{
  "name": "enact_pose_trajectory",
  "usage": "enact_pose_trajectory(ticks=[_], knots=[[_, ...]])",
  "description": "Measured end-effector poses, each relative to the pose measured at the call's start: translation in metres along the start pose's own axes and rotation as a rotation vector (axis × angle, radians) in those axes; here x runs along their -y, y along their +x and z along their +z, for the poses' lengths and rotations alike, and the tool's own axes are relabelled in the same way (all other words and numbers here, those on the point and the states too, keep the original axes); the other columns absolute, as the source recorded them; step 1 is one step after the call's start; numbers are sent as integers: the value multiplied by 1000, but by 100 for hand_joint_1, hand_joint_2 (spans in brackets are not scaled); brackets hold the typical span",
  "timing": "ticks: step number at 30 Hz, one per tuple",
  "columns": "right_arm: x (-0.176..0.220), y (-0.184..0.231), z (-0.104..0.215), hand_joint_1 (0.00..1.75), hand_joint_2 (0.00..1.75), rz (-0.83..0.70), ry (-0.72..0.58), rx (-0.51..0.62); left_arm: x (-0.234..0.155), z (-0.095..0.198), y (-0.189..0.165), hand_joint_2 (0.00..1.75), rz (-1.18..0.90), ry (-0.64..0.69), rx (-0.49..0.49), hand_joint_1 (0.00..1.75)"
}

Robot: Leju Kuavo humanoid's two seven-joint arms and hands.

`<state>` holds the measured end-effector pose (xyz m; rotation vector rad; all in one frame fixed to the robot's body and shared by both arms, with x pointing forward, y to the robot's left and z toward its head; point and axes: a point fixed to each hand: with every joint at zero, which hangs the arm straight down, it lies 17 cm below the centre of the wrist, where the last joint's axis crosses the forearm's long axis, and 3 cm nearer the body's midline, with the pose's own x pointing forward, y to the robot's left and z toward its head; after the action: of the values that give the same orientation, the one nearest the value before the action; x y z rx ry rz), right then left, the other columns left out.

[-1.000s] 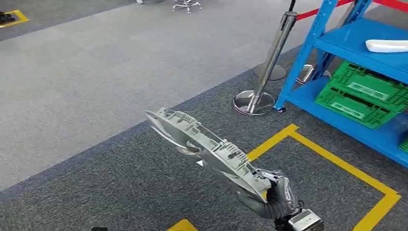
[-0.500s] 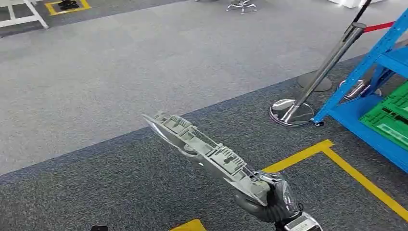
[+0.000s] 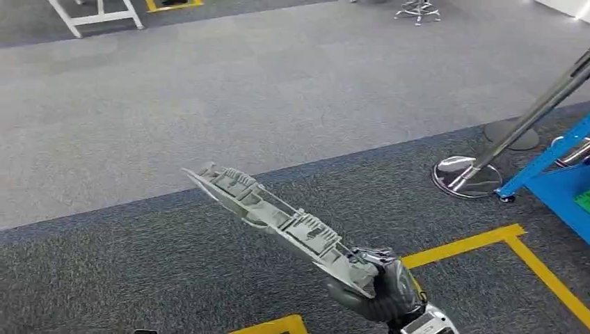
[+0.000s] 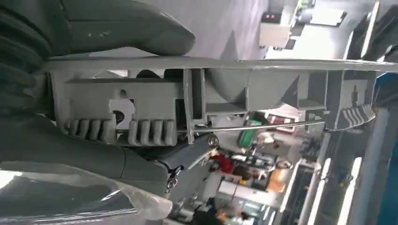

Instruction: Take the parts from the cabinet and place them on the table.

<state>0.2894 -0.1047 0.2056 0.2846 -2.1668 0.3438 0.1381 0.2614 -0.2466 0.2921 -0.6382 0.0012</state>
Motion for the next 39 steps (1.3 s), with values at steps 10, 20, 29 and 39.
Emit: enact_pose_trajectory(ticks=[10, 20, 29, 39], knots=[[-5, 15, -18, 175, 175, 13, 29, 58, 3, -2, 0, 175, -18, -31, -11, 0], [-3, 25, -28, 175, 175, 11, 44, 85, 3, -1, -7, 175, -10, -26, -46, 0], [-4, 27, -28, 175, 175, 8, 57, 85, 4, -1, -6, 175, 46, -20, -63, 0], [-4, 32, -32, 175, 175, 10, 71, 101, -1, -3, -5, 175, 93, 7, -78, 0]])
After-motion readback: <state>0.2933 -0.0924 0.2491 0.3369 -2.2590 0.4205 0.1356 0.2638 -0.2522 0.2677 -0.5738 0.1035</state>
